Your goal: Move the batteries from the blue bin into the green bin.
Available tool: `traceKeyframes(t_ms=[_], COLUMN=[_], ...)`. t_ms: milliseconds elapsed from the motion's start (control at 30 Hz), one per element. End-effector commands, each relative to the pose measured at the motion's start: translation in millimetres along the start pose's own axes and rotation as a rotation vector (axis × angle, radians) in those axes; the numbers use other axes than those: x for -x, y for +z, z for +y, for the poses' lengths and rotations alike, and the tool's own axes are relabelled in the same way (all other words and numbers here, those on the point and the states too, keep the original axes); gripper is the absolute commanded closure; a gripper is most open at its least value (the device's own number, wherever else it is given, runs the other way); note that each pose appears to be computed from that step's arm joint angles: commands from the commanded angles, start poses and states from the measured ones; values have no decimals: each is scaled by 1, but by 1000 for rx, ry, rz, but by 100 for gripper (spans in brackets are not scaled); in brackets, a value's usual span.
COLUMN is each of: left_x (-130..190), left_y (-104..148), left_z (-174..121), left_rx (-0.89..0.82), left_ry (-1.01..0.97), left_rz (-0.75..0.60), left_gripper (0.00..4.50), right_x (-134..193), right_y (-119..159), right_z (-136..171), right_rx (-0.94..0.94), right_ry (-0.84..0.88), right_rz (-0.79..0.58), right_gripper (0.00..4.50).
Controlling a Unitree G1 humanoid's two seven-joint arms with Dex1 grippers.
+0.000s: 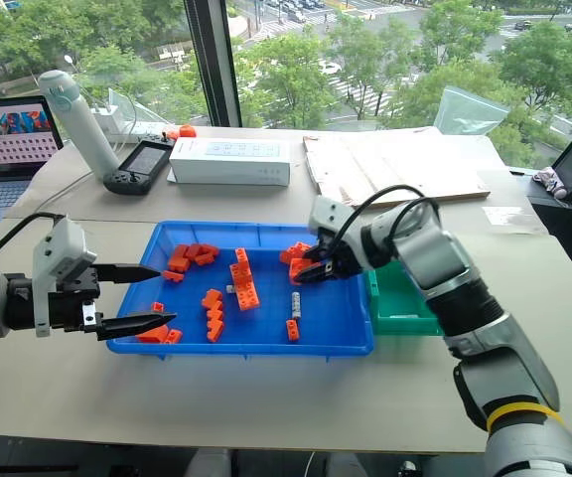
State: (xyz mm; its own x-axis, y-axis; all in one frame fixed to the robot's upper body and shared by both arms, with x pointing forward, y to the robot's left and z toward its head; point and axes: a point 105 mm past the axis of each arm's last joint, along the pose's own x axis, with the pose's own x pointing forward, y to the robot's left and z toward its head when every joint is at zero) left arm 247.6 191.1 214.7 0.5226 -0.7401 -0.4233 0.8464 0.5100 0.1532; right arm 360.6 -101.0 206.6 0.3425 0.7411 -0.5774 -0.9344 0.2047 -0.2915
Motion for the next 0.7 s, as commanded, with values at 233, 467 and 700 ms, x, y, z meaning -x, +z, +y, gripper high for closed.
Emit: traceKeyframes(t_ms=[233, 467, 700], left_x=[-4, -3, -2], left_y=[8, 8, 8], left_z=[3, 5, 4], left_rx=[-44, -45, -44], left_ry=[-2, -2, -7], left_rz=[-26, -19, -17], left_gripper=[0, 0, 0], right_x=[19, 16, -8], right_y=[0, 21, 10], right_z=[-48, -10, 45], right_rx=[72, 85, 128], right_ry=[-263, -61, 191], right_rz=[19, -61, -24], right_gripper=[79, 4, 4])
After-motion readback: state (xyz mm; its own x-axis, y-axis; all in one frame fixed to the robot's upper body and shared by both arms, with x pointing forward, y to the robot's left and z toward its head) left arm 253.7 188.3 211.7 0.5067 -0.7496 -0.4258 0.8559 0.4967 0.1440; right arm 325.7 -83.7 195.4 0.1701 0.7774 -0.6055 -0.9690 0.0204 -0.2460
